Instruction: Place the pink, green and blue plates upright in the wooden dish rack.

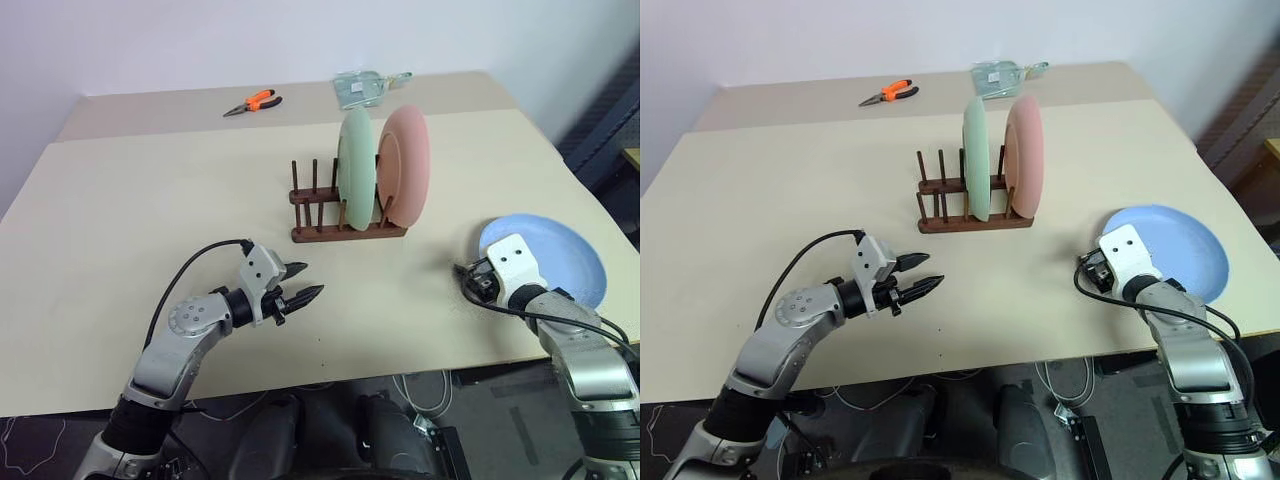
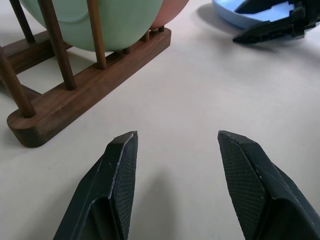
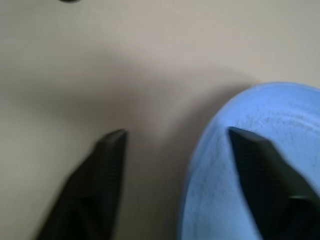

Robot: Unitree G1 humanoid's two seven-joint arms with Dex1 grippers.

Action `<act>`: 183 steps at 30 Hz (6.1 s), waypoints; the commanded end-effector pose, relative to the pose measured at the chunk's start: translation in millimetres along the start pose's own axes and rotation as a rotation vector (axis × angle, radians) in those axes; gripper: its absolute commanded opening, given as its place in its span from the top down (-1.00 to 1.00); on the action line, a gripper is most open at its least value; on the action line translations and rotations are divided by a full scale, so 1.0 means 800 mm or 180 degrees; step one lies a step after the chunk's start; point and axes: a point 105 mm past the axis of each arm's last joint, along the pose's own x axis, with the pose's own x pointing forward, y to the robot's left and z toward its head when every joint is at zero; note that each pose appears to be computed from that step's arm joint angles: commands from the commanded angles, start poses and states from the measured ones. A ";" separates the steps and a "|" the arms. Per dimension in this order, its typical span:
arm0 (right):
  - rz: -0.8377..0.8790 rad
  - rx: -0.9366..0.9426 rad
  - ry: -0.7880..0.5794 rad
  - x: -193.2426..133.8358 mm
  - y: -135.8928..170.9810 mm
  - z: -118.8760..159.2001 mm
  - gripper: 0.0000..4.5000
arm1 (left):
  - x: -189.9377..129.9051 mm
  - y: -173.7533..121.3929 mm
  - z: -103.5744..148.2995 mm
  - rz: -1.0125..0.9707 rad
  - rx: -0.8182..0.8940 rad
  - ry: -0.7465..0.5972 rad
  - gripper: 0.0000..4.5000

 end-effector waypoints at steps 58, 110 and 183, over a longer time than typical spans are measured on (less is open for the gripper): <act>0.2727 0.4216 -0.1702 0.005 0.176 0.393 0.58 | -0.078 0.095 -0.017 0.1739 0.0570 -0.0115 -0.15; 0.1112 -0.0944 -0.1607 -0.016 0.047 0.214 0.98 | -0.001 0.000 0.019 0.0338 0.0354 -0.0313 -0.15; 0.0022 -0.1495 -0.1566 0.005 -0.050 0.211 0.98 | -0.012 0.017 -0.001 0.0591 0.0404 -0.0131 -0.15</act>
